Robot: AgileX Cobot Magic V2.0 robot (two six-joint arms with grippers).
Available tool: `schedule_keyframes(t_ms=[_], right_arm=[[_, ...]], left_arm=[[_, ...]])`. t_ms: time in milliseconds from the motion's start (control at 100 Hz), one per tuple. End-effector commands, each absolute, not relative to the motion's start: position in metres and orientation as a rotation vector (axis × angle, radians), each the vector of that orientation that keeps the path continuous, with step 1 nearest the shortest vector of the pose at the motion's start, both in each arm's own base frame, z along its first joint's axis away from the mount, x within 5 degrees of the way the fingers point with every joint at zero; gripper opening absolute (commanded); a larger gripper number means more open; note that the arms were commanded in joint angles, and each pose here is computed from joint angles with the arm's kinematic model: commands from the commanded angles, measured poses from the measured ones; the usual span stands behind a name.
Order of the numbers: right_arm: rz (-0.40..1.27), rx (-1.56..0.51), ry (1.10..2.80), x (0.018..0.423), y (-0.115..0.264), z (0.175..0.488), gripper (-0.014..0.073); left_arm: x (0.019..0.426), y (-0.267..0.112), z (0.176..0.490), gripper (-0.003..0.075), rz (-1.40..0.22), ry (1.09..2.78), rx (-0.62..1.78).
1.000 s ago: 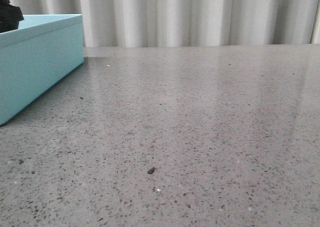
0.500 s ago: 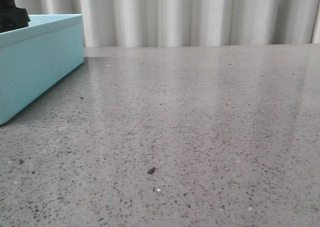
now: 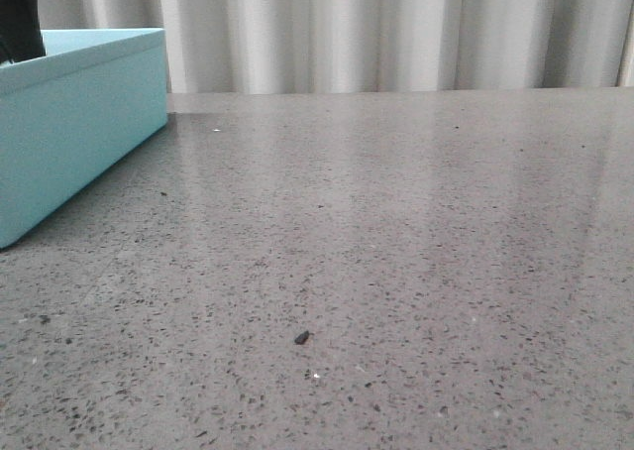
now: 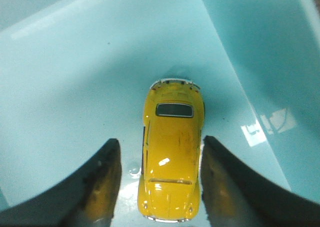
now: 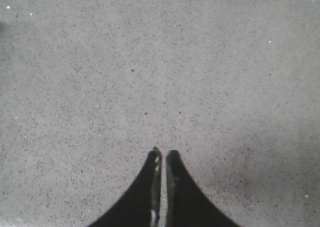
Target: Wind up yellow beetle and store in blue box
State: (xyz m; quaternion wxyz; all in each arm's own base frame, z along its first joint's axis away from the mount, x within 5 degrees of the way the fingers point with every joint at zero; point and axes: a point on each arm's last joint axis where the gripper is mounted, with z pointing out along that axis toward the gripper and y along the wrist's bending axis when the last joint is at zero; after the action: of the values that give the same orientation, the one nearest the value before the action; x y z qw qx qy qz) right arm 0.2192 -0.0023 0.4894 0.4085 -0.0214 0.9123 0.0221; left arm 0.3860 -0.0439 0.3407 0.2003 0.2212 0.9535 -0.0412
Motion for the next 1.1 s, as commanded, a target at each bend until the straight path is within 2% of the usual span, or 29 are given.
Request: schedule_keyframes(t_ms=[0,120,380,730,880,1090], right_arm=[[0.026,-0.067,2.174,0.204,-0.002,0.503,-0.0061],[0.013,-0.059,2.117,0.197,-0.003,0.497,-0.0061],[-0.044,-0.043,1.972,0.177,-0.006,0.467,-0.0061],[-0.132,-0.058,1.823,0.147,-0.008,0.417,-0.0061],[-0.142,-0.062,1.759,0.135,-0.008,0.397,-0.0061],[-0.143,-0.063,1.705,0.127,-0.007,0.378,-0.0061]], left_arm=[[0.359,-0.043,0.388,0.0146,-0.136,2.556,0.587],[0.341,-0.043,0.412,-0.0022,-0.133,2.488,0.580],[0.294,-0.045,0.460,-0.0021,-0.186,2.330,0.563],[0.244,-0.044,0.498,-0.0021,-0.204,2.185,0.557],[0.225,-0.043,0.501,-0.0021,-0.198,2.159,0.551],[0.190,-0.039,0.488,-0.0021,-0.192,2.129,0.527]])
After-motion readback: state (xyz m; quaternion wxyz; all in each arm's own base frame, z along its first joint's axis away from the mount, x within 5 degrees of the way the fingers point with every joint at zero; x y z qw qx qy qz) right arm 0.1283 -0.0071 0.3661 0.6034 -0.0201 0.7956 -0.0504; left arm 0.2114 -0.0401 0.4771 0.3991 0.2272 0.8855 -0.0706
